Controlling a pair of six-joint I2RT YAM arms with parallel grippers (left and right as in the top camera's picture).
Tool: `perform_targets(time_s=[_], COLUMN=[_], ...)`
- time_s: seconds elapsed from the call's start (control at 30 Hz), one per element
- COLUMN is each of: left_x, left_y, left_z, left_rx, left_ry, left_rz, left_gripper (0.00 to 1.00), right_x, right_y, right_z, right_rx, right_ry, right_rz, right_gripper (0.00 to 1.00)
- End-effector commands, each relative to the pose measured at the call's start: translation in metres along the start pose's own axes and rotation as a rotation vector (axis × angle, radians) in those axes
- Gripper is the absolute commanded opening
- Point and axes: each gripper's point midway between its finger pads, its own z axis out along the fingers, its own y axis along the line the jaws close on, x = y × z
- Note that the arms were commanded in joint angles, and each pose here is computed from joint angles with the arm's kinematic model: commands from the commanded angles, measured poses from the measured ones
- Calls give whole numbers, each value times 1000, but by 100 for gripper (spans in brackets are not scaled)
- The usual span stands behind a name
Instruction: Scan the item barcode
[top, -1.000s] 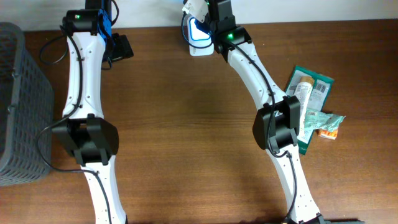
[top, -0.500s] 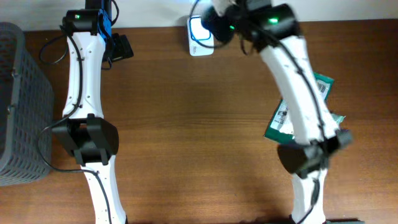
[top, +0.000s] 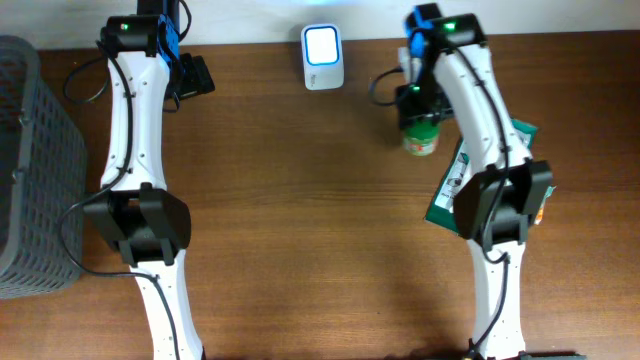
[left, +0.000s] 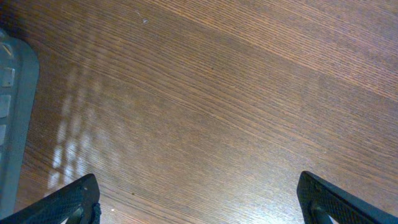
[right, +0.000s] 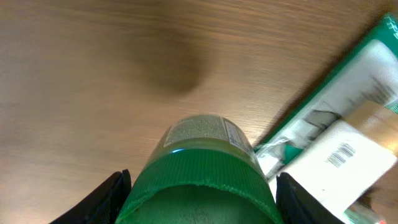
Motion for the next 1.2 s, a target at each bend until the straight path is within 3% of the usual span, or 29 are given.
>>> perform_targets(time_s=[0.0,0.13,0.17,0.2,0.27,0.3,0.4,0.53,0.63,0.77,1.0,1.17], left_x=[-3,-3,-3,-3,-3,-3,-3,-3,-3,-3,-4,-4], left_y=[5,5,5,5,5,5,5,5,5,5,6,6], left_z=[-3,-3,-3,-3,-3,-3,-3,-3,-3,-3,-2,-2], left_rx=[-15,-15,-15,-15,-15,-15,-15,-15,-15,-15,-16,-16], left_ry=[-14,-14,-13,-14,-13,-14,-14,-14,-14,-13,-13,-13], left_rz=[-6,-6,-6,-6,-6,-6,-6,-6,-6,-6,-7,-7], left_gripper=[99,99,99,99,99,99,99,99,99,99,99,99], right_x=[4,7,10,12,13,11,3,11,35,113,234,301], right_y=[-45,-52,-51,-50,-45,-43,-43,-47,-42,-33,-28,-25], right_z=[23,55,60,62,58,53,3,-130,-225,-341,-436,-463], right_rx=[37,-2,-2,-3,-33,-48,-62,-58,-66,-69,-46,-26], right_ry=[25,40,52,62,64,51,-41,-268,-491,-793,-1127,-1276], right_rz=[145,176,174,174,176,184,199,198,185,165,155,159], right_gripper=[46,47,52,63,95,98,98,98,98,98,98,98])
